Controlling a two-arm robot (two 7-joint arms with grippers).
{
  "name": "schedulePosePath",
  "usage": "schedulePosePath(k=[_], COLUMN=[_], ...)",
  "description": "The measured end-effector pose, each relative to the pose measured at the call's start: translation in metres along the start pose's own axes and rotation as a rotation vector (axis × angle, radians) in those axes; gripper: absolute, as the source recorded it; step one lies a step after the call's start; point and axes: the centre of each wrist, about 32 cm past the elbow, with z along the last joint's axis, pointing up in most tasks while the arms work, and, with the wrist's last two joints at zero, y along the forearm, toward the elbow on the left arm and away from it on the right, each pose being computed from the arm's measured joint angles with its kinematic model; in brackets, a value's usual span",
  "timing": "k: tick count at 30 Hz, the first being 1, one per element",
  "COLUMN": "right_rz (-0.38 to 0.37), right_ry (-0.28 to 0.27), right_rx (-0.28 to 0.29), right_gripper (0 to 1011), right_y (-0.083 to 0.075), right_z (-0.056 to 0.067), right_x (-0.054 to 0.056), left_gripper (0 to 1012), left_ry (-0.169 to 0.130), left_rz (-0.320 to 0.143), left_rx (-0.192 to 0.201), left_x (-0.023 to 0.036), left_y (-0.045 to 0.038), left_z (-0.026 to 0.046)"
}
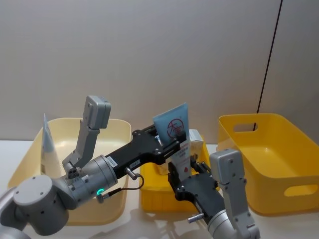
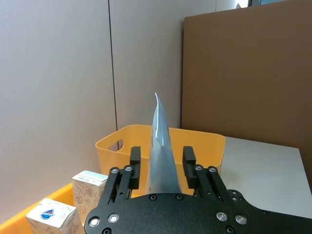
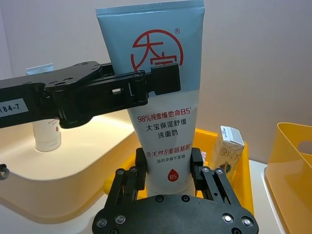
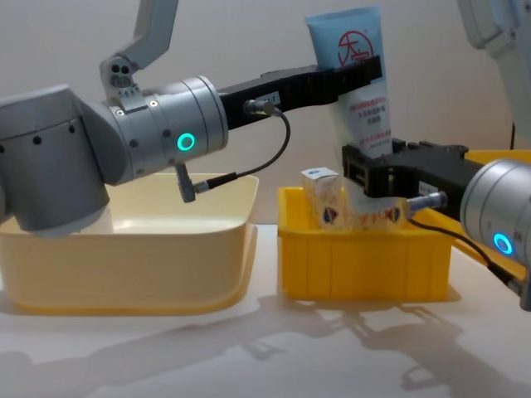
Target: Bimanual collaborative sorting of washing and personal care products
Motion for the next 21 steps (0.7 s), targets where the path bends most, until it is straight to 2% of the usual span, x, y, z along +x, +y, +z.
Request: schedulePosePath(k=[1,2,9,10,12,13,17,21], right_rz=[-0.002,-0.004,-0.026,-0.032,-0.042,-0.045,-0.075,-0.12], right_ry=[0.0,0.0,-0.004,-0.006,-0.008,-0.01,-0.02,-0.037], right_rx=[-0.001,-0.001,0.004,0.007,0.011,0.012,0.027,0.05], right_gripper=[532,529,490,479,466,466,455,454], right_y=[0.0,0.0,0.001,0.001,0.001,0.001,0.002,0.003], right_z=[0.0,0.0,-0.001,-0.001,-0.002,-0.002,-0.003,-0.004], right_x=[0.0,0.001,0.003,0.003,0.005,0.005,0.01,0.018], left_gripper=[502,583,763,822,852,911,1000,1003], left_ry=[0.0,0.0,0.0,0.0,0.0,0.0,0.0,0.0], left_rz=[0.0,0.0,-0.001,-0.001,-0.001,-0.001,-0.001,-0.001], left_rx=[0.0,0.0,0.0,0.0,0.0,0.0,0.0,0.0], left_x=[0.0,0.0,-0.0002,-0.0002,-0.0002,-0.0002,-0.0003,-0.0003], left_y=[0.0,-0.0001,-0.0002,-0.0002,-0.0002,-0.0002,-0.0003,-0.0004], left_z=[0.0,0.0,-0.0002,-0.0002,-0.0002,-0.0002,-0.0002,-0.0002])
